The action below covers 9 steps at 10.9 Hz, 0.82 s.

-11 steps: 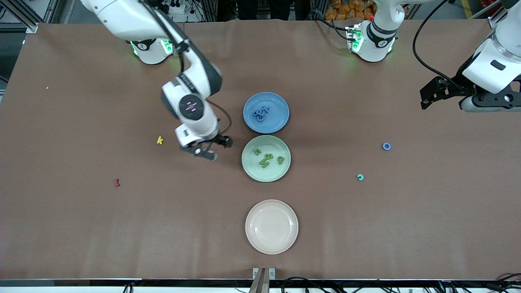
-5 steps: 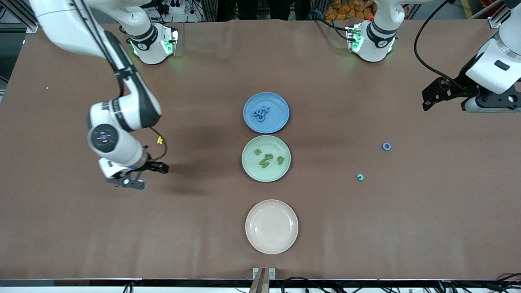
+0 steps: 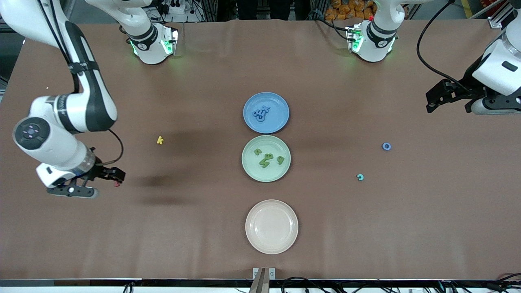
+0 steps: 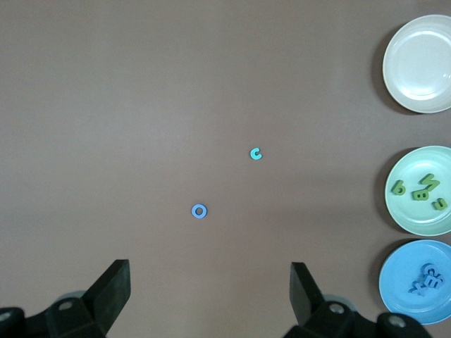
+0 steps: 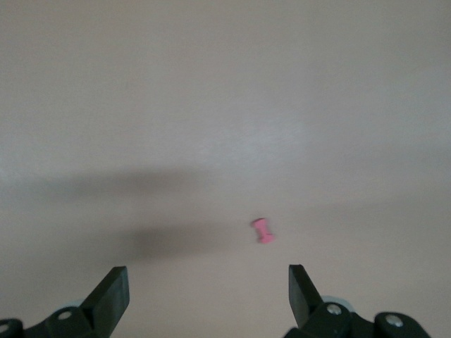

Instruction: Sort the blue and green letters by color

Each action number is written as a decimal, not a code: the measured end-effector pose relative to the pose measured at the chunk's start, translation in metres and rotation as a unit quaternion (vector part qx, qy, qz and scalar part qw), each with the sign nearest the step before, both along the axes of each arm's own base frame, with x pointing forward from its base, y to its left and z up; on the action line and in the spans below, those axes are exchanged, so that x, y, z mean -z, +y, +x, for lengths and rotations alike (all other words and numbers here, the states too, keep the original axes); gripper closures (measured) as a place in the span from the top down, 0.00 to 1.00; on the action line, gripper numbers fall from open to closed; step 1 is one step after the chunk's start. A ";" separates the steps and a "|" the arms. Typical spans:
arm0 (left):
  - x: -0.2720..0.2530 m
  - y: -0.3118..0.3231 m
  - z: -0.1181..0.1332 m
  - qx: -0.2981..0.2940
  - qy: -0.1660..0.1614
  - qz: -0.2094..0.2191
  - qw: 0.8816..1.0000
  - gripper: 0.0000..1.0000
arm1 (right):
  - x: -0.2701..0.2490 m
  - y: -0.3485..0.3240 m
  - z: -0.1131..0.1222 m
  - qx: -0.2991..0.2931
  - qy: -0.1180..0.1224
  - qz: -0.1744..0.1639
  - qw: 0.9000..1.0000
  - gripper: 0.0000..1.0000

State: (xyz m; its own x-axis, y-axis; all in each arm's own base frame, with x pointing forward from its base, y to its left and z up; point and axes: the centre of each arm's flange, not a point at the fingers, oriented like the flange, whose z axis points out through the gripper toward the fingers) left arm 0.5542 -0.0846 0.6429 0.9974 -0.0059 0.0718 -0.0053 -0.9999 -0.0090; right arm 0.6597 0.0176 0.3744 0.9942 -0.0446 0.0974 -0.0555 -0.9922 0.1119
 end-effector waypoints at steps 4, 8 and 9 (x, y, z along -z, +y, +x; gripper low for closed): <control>-0.004 0.003 0.004 -0.003 -0.005 0.001 1.000 1.00 | -0.112 -0.030 -0.010 -0.032 -0.001 -0.024 0.999 1.00; -0.005 0.005 0.006 -0.003 -0.008 0.010 1.000 1.00 | -0.207 -0.021 -0.056 -0.010 0.003 -0.011 1.000 1.00; -0.006 0.005 0.006 -0.003 -0.009 0.010 1.000 1.00 | -0.222 -0.013 -0.071 0.002 0.015 -0.002 1.000 1.00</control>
